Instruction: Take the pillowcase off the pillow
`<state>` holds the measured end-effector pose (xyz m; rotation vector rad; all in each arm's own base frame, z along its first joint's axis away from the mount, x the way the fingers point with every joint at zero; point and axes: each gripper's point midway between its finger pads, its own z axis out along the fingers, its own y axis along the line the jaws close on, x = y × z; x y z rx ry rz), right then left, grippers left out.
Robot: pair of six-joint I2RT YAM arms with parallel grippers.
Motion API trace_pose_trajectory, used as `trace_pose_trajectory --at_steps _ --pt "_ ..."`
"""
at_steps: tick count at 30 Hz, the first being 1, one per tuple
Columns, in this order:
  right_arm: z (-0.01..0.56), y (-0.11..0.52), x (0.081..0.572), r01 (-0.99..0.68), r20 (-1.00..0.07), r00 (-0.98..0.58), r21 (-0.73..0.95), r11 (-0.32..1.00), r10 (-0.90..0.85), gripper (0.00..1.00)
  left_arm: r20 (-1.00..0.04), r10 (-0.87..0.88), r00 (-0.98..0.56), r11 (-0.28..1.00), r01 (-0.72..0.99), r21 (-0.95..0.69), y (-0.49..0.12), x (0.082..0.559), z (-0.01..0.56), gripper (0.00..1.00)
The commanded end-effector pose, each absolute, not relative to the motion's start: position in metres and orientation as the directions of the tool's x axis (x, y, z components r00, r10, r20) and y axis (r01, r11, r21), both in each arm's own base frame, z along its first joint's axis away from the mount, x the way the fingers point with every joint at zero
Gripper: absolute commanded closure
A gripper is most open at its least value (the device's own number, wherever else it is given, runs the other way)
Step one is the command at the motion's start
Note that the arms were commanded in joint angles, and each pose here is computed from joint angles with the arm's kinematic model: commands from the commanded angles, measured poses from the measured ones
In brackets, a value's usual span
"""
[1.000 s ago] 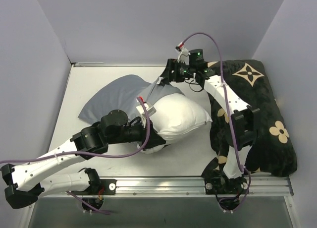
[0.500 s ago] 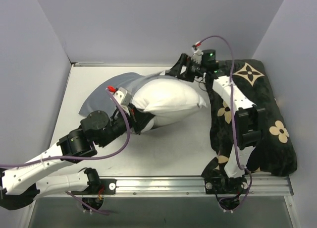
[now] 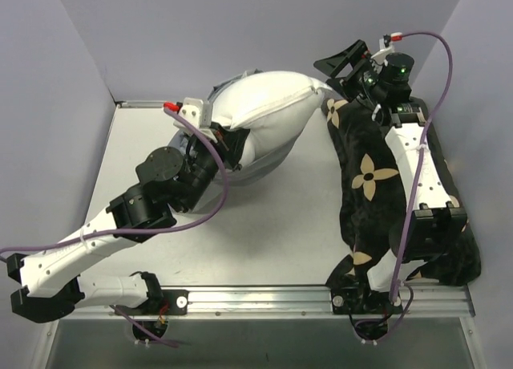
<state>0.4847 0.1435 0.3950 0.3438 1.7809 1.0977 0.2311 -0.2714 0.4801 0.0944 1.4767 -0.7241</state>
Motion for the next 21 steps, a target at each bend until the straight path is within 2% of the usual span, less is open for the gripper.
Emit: trace_pose_trajectory --at_steps 1,6,10,16,21 --pt "0.437 0.144 0.451 -0.259 -0.603 -0.422 0.796 0.548 0.677 0.15 -0.777 -0.621 0.105 0.708 0.500 -0.498 -0.235 0.228 0.582 1.00" --pt "0.427 0.128 0.428 -0.183 -0.610 -0.344 0.790 0.586 0.714 0.15 -0.779 -0.610 0.145 0.736 0.467 -0.490 -0.235 0.237 0.600 1.00" --pt "0.445 0.127 0.405 -0.215 -0.621 -0.307 0.784 0.583 0.721 0.15 -0.788 -0.598 0.150 0.751 0.448 -0.485 -0.239 0.243 0.601 1.00" --pt "0.440 0.209 0.356 -0.352 -0.708 -0.418 0.704 0.618 0.569 0.16 -0.794 -0.587 0.160 0.761 0.442 -0.474 -0.246 0.254 0.605 1.00" --pt "0.425 0.242 0.335 -0.381 -0.730 -0.451 0.678 0.629 0.513 0.16 -0.791 -0.588 0.167 0.762 0.441 -0.474 -0.248 0.258 0.611 1.00"
